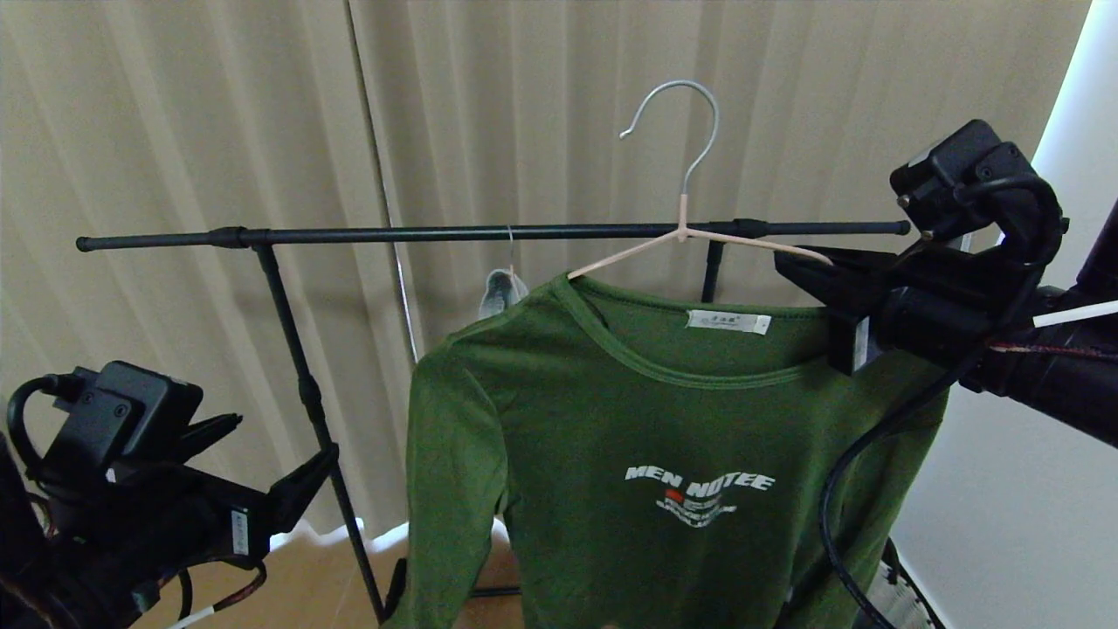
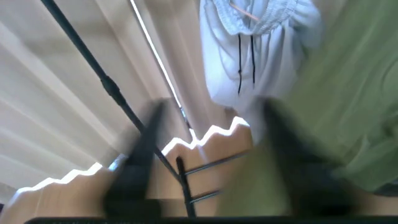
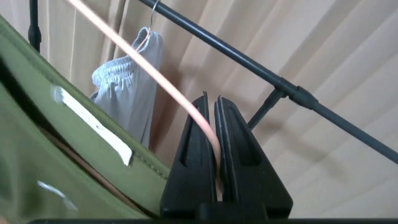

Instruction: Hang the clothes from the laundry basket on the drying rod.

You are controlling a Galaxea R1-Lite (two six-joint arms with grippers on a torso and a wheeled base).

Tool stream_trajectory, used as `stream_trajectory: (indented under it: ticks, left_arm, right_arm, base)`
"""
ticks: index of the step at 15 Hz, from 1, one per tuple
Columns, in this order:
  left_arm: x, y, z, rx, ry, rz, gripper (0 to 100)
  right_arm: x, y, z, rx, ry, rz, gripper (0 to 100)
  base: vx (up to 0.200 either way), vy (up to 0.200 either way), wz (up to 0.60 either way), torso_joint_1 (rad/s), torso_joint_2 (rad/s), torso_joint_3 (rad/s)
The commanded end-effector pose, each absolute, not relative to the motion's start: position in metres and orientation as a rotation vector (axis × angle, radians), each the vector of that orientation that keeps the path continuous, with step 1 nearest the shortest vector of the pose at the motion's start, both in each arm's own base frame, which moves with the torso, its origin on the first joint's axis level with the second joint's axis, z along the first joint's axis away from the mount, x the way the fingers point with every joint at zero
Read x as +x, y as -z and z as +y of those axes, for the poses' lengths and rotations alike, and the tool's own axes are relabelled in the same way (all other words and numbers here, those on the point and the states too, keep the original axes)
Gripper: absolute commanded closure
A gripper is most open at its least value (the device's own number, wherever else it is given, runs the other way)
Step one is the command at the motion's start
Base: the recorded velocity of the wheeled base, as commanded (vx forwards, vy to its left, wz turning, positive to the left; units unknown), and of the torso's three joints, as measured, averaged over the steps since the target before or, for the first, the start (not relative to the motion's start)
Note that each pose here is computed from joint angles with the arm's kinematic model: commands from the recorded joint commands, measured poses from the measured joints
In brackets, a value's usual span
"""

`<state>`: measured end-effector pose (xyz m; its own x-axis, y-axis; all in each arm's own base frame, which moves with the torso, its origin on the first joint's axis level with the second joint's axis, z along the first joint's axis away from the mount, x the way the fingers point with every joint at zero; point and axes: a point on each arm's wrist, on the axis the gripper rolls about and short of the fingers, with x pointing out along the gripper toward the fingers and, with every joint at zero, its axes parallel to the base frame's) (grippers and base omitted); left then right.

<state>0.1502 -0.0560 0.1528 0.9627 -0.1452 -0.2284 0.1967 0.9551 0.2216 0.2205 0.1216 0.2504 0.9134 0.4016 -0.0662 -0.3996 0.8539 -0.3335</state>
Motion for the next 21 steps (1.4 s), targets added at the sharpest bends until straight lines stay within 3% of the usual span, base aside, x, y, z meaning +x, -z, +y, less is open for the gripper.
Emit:
stream_trajectory:
  ticks: [1, 4, 5, 7, 11, 21]
  left_arm:
    - [0.137, -0.159, -0.050, 0.211, 0.176, 0.161, 0]
    - [0.118, -0.160, -0.042, 0.163, 0.173, 0.116, 0]
    - [0.118, -0.160, -0.042, 0.163, 0.173, 0.116, 0]
    - [0.119, -0.160, -0.041, 0.134, 0.249, 0.116, 0]
    - [0.121, -0.158, -0.038, 0.132, 0.255, 0.124, 0]
    - [0.122, -0.158, -0.033, 0.132, 0.216, 0.128, 0]
  right_arm:
    - [0.222, -0.248, 0.106, -0.353, -0.340, 0.021, 100]
    - [0.213, -0.237, 0.065, -0.371, -0.192, 0.131, 100]
    - [0.213, -0.237, 0.065, -0.371, -0.192, 0.131, 100]
    - [0.190, -0.237, 0.028, -0.379, -0.055, 0.281, 100]
    - [0.177, -0.224, 0.010, -0.392, 0.099, 0.415, 100]
    - [0.174, -0.221, 0.011, -0.350, 0.106, 0.417, 100]
  base:
    - [0.000, 0.000, 0.00, 0.000, 0.00, 0.000]
    - [0.000, 0.000, 0.00, 0.000, 0.00, 0.000]
    - [0.000, 0.000, 0.00, 0.000, 0.00, 0.000]
    - [0.000, 0.000, 0.00, 0.000, 0.00, 0.000]
    - [0.000, 0.000, 0.00, 0.000, 0.00, 0.000]
    - [0.020, 0.000, 0.00, 0.000, 0.00, 0.000]
